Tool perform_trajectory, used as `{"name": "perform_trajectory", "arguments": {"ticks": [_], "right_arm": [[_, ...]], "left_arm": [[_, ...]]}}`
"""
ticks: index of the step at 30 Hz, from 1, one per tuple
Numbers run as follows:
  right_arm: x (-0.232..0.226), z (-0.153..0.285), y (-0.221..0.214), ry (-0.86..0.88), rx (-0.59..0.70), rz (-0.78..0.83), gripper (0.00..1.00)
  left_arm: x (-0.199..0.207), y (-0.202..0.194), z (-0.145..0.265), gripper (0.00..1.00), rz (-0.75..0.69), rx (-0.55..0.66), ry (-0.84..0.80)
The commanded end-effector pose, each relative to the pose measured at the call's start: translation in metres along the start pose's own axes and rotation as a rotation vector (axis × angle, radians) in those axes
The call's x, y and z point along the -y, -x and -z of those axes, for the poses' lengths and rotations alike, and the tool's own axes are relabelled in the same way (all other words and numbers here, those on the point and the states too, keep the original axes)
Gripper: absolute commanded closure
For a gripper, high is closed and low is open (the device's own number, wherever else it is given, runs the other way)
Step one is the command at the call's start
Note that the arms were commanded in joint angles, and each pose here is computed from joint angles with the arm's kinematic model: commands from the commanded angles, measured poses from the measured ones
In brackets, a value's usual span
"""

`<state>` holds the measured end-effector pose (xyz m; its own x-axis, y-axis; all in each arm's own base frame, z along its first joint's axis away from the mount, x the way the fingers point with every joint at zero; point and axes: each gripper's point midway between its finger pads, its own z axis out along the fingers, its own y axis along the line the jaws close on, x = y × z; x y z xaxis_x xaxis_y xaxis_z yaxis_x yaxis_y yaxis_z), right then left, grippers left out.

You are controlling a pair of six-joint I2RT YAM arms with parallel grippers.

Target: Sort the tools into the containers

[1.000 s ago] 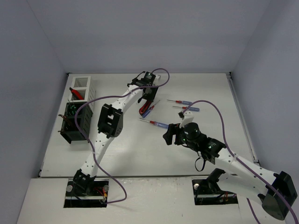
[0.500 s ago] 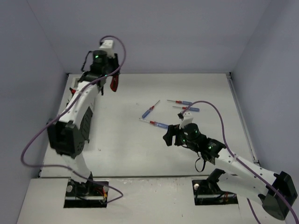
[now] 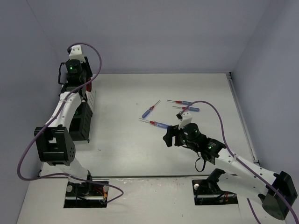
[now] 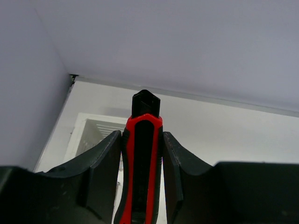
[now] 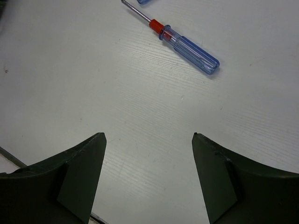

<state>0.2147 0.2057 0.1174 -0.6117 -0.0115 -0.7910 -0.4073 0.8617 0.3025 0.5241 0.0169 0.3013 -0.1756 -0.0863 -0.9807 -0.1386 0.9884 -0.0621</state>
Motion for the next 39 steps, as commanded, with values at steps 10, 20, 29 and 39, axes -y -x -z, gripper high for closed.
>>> {"name": "perform_trajectory", "arguments": {"ticks": [10,20,29,39], "right_arm": [[-0.007,0.006,0.008,0.040,0.045,0.019,0.28],[-0.011,0.004,0.003,0.065,0.016,0.023,0.28],[-0.011,0.002,0.001,0.059,0.006,0.020,0.28],[-0.011,0.002,0.000,0.061,0.007,0.025,0.28]], "left_arm": [[-0.064,0.056,-0.024,1.00,0.016,0.287,0.123],[-0.071,-0.001,-0.043,0.99,-0.006,0.220,0.025],[-0.061,-0.012,-0.029,0.98,-0.035,0.207,-0.076],[-0.058,-0.011,-0.005,0.97,0.044,0.220,-0.288]]}}
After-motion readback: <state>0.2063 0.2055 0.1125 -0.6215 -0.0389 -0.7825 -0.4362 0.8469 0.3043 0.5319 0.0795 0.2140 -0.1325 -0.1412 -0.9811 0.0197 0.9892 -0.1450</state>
